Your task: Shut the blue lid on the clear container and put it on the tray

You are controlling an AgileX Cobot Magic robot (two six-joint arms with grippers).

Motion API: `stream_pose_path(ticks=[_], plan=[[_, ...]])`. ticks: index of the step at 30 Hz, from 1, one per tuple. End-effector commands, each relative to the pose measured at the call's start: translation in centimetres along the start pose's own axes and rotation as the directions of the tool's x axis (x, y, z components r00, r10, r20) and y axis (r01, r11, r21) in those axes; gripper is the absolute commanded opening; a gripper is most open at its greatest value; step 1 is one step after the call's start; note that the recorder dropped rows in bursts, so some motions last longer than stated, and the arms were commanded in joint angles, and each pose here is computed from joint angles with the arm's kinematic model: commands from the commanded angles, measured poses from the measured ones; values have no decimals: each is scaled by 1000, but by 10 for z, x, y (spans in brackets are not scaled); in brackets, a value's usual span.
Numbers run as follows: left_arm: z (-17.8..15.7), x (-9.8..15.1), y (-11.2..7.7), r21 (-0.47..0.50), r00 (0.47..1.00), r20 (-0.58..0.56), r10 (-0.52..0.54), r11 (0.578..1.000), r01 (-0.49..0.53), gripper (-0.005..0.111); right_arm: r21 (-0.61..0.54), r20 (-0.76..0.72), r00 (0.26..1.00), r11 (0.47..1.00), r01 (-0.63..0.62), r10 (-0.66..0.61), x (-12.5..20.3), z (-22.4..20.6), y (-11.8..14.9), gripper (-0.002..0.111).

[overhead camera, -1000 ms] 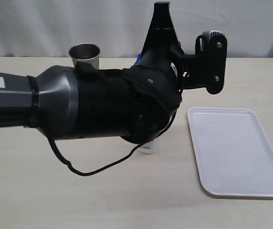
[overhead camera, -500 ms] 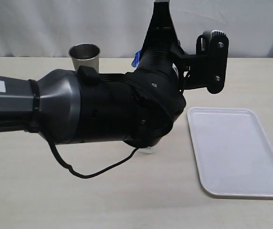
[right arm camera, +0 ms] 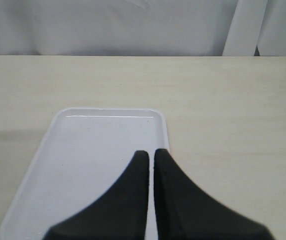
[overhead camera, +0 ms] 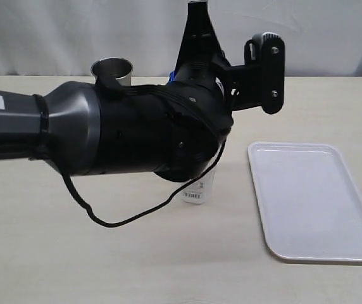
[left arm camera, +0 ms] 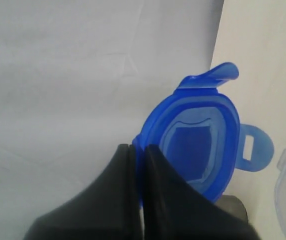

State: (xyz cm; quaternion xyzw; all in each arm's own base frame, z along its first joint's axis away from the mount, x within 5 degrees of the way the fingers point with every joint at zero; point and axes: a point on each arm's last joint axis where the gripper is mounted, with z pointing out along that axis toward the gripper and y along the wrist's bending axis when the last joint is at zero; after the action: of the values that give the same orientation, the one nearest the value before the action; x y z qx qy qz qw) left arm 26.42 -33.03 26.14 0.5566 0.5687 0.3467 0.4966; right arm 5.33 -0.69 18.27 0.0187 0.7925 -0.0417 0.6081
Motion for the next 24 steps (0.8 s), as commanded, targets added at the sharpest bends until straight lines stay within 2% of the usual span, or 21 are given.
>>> stream_pose_path(ticks=[1,11,24], plan=[[3,6,3,13,999,-16,-38,999,39,0,-2,3,1000,1000,3,-3,0,0,0,4],[-8,-7,-4,35,999,30,-32,999,31,0,-2,3,1000,1000,3,-3,0,0,0,4],[-11,-7,-4,18,1000,6,-29,999,29,0,-2,3,1000,1000,3,-3,0,0,0,4]])
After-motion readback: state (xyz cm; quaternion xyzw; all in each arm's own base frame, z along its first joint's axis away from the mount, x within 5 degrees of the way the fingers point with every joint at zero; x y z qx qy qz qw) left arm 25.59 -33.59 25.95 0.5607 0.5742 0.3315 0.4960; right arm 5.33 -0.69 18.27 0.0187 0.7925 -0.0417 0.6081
